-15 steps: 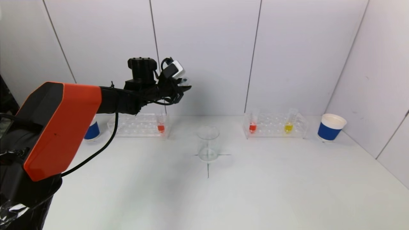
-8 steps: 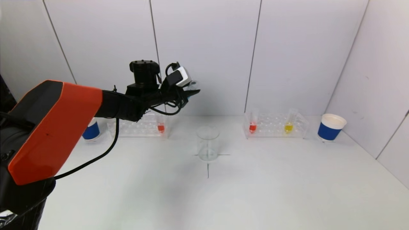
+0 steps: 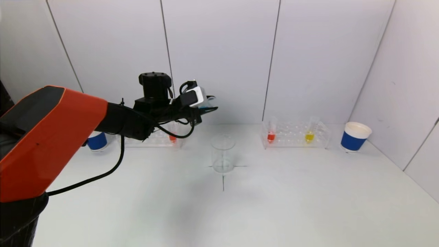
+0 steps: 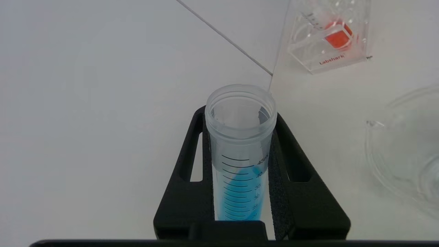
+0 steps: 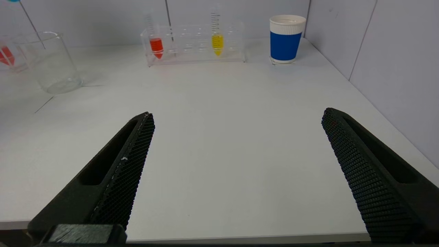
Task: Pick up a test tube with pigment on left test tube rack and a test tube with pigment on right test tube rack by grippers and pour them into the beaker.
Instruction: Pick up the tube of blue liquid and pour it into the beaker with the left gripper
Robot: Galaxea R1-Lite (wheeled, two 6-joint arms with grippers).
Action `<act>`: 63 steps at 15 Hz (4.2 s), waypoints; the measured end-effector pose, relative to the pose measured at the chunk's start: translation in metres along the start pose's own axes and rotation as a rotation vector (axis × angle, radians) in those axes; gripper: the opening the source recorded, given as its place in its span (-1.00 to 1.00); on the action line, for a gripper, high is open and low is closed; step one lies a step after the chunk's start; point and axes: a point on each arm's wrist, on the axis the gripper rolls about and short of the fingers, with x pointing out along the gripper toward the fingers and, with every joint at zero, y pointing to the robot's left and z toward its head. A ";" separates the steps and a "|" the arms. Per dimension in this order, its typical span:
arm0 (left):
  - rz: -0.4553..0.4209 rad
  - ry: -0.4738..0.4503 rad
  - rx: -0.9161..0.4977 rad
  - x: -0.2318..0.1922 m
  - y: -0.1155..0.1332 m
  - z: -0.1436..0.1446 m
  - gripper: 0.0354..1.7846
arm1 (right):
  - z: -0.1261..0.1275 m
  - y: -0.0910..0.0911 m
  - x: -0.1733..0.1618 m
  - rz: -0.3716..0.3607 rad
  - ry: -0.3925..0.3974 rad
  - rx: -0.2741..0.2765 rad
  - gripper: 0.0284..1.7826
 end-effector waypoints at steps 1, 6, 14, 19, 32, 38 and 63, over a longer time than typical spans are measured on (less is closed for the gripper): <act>-0.018 -0.011 0.021 -0.003 -0.002 0.002 -0.52 | 0.000 0.000 0.000 0.000 0.000 0.000 0.99; -0.043 -0.025 0.115 -0.008 -0.006 0.006 -0.52 | 0.000 0.000 0.000 0.000 0.000 0.000 0.99; -0.057 -0.028 0.259 -0.009 -0.012 0.002 -0.52 | 0.000 0.000 0.000 0.001 0.000 0.000 0.99; -0.040 -0.045 0.327 -0.004 -0.015 -0.004 -0.52 | 0.000 0.000 0.000 0.000 0.000 0.000 0.99; -0.005 -0.225 0.431 0.001 -0.026 -0.013 -0.52 | 0.000 0.000 0.000 0.000 0.000 0.000 0.99; -0.024 -0.214 0.480 0.008 -0.043 -0.032 -0.52 | 0.000 0.000 0.000 0.000 0.000 0.000 0.99; 0.019 -0.221 0.741 0.016 -0.039 -0.037 -0.52 | 0.000 0.000 0.000 0.000 0.000 0.000 0.99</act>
